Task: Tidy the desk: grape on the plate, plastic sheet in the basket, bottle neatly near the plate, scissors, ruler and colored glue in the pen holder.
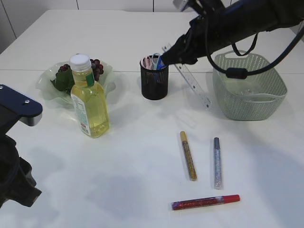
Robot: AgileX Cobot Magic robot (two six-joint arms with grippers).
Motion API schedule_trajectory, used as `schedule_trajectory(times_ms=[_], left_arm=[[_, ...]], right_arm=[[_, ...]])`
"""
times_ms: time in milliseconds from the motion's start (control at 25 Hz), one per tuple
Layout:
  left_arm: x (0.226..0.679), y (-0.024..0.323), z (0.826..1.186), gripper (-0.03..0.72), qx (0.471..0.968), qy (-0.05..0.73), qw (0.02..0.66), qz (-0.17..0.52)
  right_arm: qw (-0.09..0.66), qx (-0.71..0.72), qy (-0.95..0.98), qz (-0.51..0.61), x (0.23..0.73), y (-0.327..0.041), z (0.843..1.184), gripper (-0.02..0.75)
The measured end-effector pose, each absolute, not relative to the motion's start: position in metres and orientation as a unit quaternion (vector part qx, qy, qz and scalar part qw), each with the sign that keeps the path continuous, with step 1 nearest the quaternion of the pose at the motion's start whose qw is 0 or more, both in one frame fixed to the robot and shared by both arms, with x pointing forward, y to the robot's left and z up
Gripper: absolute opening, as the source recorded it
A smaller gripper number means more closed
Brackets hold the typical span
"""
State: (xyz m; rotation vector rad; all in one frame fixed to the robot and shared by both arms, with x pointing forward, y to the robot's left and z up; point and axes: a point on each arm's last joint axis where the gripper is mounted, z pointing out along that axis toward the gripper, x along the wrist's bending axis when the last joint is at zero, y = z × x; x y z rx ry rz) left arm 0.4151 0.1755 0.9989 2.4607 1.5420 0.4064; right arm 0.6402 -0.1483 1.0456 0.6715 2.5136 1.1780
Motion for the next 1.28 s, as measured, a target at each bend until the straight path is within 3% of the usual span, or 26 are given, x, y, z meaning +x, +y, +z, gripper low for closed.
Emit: schedule_trajectory(times_ms=[200,480,1280], left_arm=[[0.414,0.177,0.999,0.239,0.835,0.524,0.097,0.137],[0.413,0.177,0.998,0.239,0.833,0.530,0.091,0.129],[0.411,0.178,0.998,0.238,0.833,0.532,0.082,0.127]], right_arm=[[0.190,0.246,0.794,0.522,0.659,-0.164,1.063,0.290],[0.240,0.231,0.739,0.585,0.679,-0.162,1.055,0.290],[0.276,0.186,0.694,0.639,0.763,-0.144,1.036,0.290]])
